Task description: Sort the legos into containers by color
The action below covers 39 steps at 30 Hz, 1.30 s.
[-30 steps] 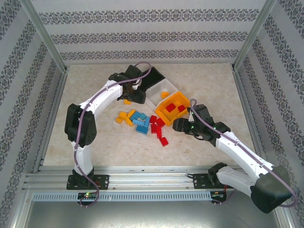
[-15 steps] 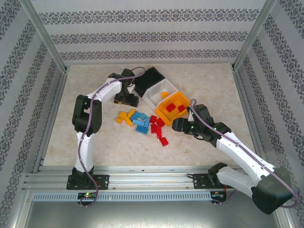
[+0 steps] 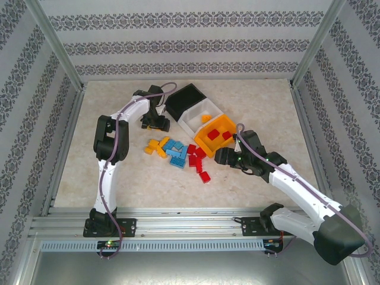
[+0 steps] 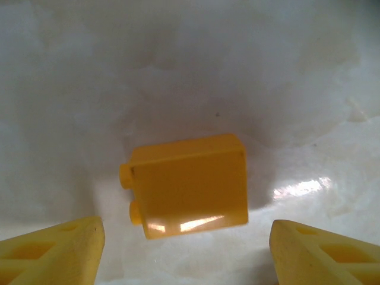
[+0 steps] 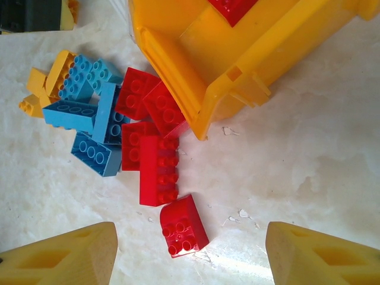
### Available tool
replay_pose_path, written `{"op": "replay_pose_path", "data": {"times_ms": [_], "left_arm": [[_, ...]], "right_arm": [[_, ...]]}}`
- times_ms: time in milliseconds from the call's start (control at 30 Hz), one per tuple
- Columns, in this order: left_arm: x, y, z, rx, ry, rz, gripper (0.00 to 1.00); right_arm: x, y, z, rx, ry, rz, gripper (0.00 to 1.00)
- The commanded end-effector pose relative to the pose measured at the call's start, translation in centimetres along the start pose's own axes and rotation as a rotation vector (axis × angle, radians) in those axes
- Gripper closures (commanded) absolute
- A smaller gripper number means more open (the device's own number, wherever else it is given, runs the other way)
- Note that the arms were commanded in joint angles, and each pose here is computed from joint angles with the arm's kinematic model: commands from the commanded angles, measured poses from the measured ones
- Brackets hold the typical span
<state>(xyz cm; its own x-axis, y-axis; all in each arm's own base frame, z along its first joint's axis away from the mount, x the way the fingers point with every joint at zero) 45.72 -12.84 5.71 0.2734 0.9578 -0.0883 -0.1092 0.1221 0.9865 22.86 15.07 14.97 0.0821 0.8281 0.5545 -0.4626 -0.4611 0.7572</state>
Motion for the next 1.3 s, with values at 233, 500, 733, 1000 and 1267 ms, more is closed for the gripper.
{"op": "replay_pose_path", "data": {"times_ms": [233,500,733,1000,1267], "left_arm": [[0.5,-0.5,0.3,0.024,-0.008,-0.01,0.3],[0.8,-1.1,0.9,0.036,-0.003,-0.002,0.33],[0.7,-1.4,0.9,0.046,0.004,-0.009,0.46],[0.7,-1.2,0.3,0.056,0.005,-0.008,0.52],[0.0,2.6,0.2,-0.025,0.02,-0.023,0.52]], "right_arm": [[0.6,-0.6,0.6,-0.022,-0.011,0.011,0.33],[0.4,-0.7,0.5,-0.02,-0.007,0.008,0.33],[0.3,-0.9,0.4,-0.019,-0.011,0.005,0.33],[0.4,-0.8,0.4,-0.019,-0.013,0.014,0.33],[0.7,-0.7,0.4,-0.026,-0.007,0.024,0.33]]}}
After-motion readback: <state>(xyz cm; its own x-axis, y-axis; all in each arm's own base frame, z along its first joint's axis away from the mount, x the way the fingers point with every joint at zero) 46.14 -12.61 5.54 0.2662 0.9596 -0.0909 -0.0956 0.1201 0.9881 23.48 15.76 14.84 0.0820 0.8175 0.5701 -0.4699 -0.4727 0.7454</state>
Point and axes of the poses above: each hand's point on the last joint's axis, 136 mm out from that joint toward the fingers, its own y axis back along the fingers, its own x axis along the line the jaws close on, z = x × y, the point moved 3 cm from there along y, back along the fingers, and after that the axes turned 7 degrees about -y, right-handed, at the moved point
